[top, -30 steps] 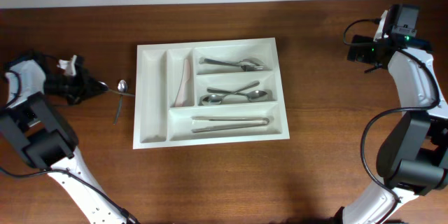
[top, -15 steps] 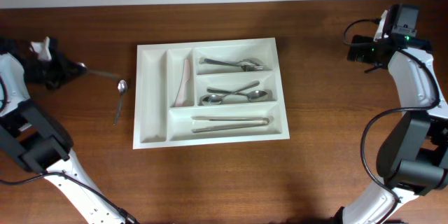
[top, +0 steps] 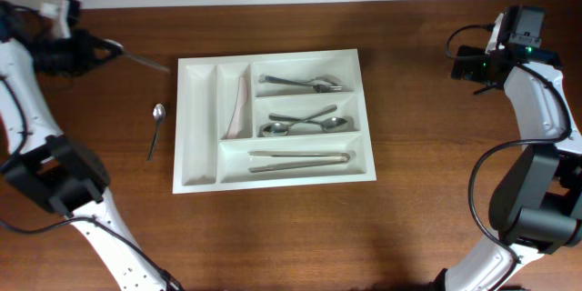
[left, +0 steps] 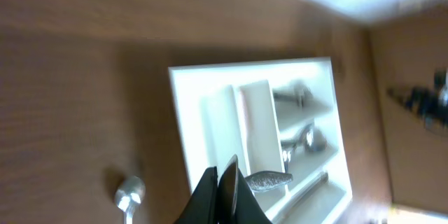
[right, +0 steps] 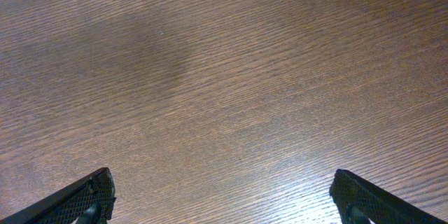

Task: Pack container
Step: 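Carry the spoon right and drop it into the tray's left compartment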

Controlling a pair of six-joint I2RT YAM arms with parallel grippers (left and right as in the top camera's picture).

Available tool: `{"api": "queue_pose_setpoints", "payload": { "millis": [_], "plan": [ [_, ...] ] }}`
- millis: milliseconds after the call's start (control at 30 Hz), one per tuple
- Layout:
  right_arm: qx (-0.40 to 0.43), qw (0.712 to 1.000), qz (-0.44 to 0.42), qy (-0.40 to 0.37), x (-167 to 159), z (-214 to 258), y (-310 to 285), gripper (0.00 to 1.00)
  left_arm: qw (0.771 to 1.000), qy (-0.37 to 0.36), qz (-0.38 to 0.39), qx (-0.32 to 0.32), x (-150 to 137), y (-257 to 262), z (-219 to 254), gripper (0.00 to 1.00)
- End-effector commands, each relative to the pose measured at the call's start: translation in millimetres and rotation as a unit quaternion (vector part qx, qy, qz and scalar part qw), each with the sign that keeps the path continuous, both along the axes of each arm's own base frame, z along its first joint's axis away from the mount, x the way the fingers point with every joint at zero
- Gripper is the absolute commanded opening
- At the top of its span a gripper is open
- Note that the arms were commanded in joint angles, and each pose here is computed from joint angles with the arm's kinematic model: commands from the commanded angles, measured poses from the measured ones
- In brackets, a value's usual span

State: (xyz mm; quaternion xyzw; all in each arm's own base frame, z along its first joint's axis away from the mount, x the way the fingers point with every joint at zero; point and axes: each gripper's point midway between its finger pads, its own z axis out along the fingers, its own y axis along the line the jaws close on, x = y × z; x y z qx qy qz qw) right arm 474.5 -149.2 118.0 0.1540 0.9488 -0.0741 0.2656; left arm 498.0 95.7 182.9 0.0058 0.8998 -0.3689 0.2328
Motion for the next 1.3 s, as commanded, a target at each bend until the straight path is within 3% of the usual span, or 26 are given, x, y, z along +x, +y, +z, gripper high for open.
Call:
{"api": "queue_pose_setpoints", "payload": {
  "millis": [0, 167, 400, 667, 1000, 1033, 1067, 1100, 1167, 1267],
  "plan": [
    [-0.008, 1.0, -0.004, -0.004, 2.9, 4.9, -3.1, 0.99, 0.991, -0.029, -0.104, 0.08, -11.4, -14.9, -17.2, 0.02],
    [-0.008, 1.0, -0.004, -0.004, 2.8, 4.9, -3.3, 0.99, 0.971, 0.012, -0.167, 0.173, -22.0, -26.2, -40.3, 0.02],
    [-0.008, 1.0, -0.004, -0.004, 2.8, 4.9, -3.3, 0.99, 0.937, -0.003, -0.25, 0.243, -20.8, -48.6, -51.5, 0.02],
    [-0.008, 1.0, -0.004, -0.004, 2.8, 4.9, -3.3, 0.99, 0.92, -0.027, -0.295, 0.257, -10.9, -77.4, -63.6, 0.02],
    [-0.008, 1.0, -0.004, -0.004, 2.8, 4.9, -3.3, 0.99, 0.898, -0.005, -0.343, 0.277, -11.7, -110.0, -108.7, 0.02],
    [-0.008, 1.0, -0.004, -0.004, 2.9, 4.9, -3.1, 0.99, 0.897, -0.003, -0.346, 0.275, -12.8, -113.2, -110.8, 0.09],
    [-0.008, 1.0, -0.004, -0.004, 2.8, 4.9, -3.3, 0.99, 0.896, -0.003, -0.349, 0.275, -13.1, -115.7, -111.7, 0.29],
    [-0.008, 1.0, -0.004, -0.004, 2.8, 4.9, -3.3, 0.99, 0.895, -0.004, -0.351, 0.275, -13.3, -118.1, -111.8, 0.41],
    [-0.008, 1.0, -0.004, -0.004, 2.8, 4.9, -3.3, 0.99, 0.894, -0.005, -0.352, 0.275, -13.0, -119.7, -111.7, 0.5],
    [-0.008, 1.0, -0.004, -0.004, 2.9, 4.9, -3.1, 0.99, 0.894, -0.007, -0.351, 0.278, -11.4, -118.7, -111.1, 0.51]
  ]
}}
